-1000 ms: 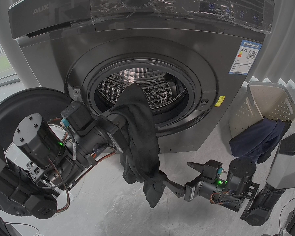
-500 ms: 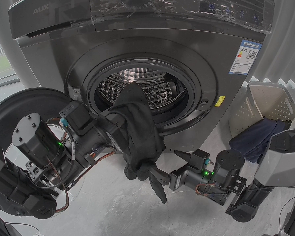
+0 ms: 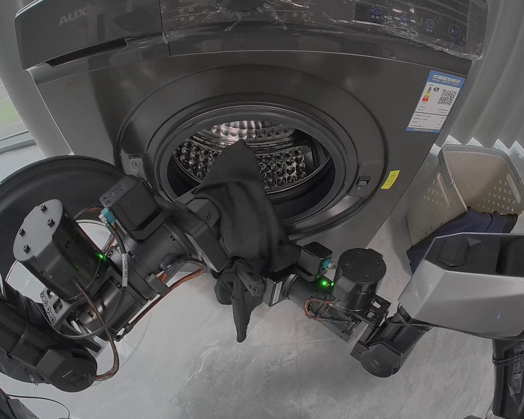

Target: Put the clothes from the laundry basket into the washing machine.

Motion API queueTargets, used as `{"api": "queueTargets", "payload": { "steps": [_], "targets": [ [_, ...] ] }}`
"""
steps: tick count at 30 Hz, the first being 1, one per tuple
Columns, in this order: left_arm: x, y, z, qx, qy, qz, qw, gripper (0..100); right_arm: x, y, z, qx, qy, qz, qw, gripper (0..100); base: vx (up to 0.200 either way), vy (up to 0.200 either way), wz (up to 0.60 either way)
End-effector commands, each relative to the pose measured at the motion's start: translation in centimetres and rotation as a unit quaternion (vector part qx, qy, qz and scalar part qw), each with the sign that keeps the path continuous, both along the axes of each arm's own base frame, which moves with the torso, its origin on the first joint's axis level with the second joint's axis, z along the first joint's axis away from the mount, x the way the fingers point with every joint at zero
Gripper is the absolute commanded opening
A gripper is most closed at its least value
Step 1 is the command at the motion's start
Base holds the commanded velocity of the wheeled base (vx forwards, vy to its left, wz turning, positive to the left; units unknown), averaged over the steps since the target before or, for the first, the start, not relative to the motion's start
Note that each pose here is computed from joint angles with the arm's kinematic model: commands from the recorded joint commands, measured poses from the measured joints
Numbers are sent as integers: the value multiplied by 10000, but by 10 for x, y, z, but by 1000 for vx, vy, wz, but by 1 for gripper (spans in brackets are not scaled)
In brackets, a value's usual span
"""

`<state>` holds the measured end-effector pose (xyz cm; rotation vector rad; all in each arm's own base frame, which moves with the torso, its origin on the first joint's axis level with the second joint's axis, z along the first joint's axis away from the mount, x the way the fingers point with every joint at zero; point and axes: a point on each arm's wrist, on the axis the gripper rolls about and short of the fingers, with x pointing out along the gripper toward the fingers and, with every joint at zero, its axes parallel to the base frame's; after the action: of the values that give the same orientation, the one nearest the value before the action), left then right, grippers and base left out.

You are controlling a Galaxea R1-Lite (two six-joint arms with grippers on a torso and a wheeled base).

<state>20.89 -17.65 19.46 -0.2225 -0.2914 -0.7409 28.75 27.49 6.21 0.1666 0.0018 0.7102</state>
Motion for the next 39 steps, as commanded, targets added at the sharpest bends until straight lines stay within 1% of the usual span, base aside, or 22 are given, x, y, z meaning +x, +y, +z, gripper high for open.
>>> {"api": "queueTargets", "payload": {
  "steps": [1,6,9,11,12,13,15,21,22,28,32,36,37,38,39],
  "targets": [
    [-4,-2,2,-29,-33,-74,10000,0,11,12,-15,5,-6,21,10000,100,0,0,0],
    [-5,-3,1,-12,-27,-109,9999,0,17,15,-22,-1,-12,5,10000,100,0,0,0],
    [-8,-4,2,-21,-30,-172,9998,0,25,19,-27,52,-67,-26,10000,100,0,0,0],
    [-9,-4,2,-24,-38,-187,9998,0,32,22,-26,141,-152,-56,9998,100,0,0,0],
    [-9,-4,2,-24,-38,-187,9998,0,32,22,-26,141,-152,-56,9998,100,0,0,0],
    [-10,-4,3,-34,-49,-187,9998,0,40,24,-24,241,-248,-102,9993,100,0,0,0],
    [-10,-3,3,-42,-52,-197,9998,0,46,23,-22,293,-295,-147,9990,100,0,0,0],
    [-9,-4,4,-54,-62,-182,9998,0,49,24,-22,337,-308,-190,9988,100,0,0,0],
    [-9,-3,4,-59,-68,-175,9998,0,49,24,-22,338,-307,-198,9988,0,0,0,0],
    [-5,0,5,-78,-61,-73,9999,0,50,23,-21,372,-309,-218,9986,0,0,0,0],
    [9,14,0,-31,29,296,9996,0,51,11,-8,443,-371,-338,9978,0,0,0,0],
    [22,29,-13,142,212,667,9974,0,44,-7,12,495,-439,-445,9968,0,0,0,0],
    [23,30,-13,150,207,677,9974,0,44,-8,13,501,-435,-451,9968,0,0,0,0],
    [27,36,-18,250,265,831,9959,0,41,-14,21,519,-460,-474,9965,0,0,0,0],
    [29,38,-22,351,304,895,9949,0,39,-18,26,543,-490,-496,9961,0,0,0,0]
  ]
}}
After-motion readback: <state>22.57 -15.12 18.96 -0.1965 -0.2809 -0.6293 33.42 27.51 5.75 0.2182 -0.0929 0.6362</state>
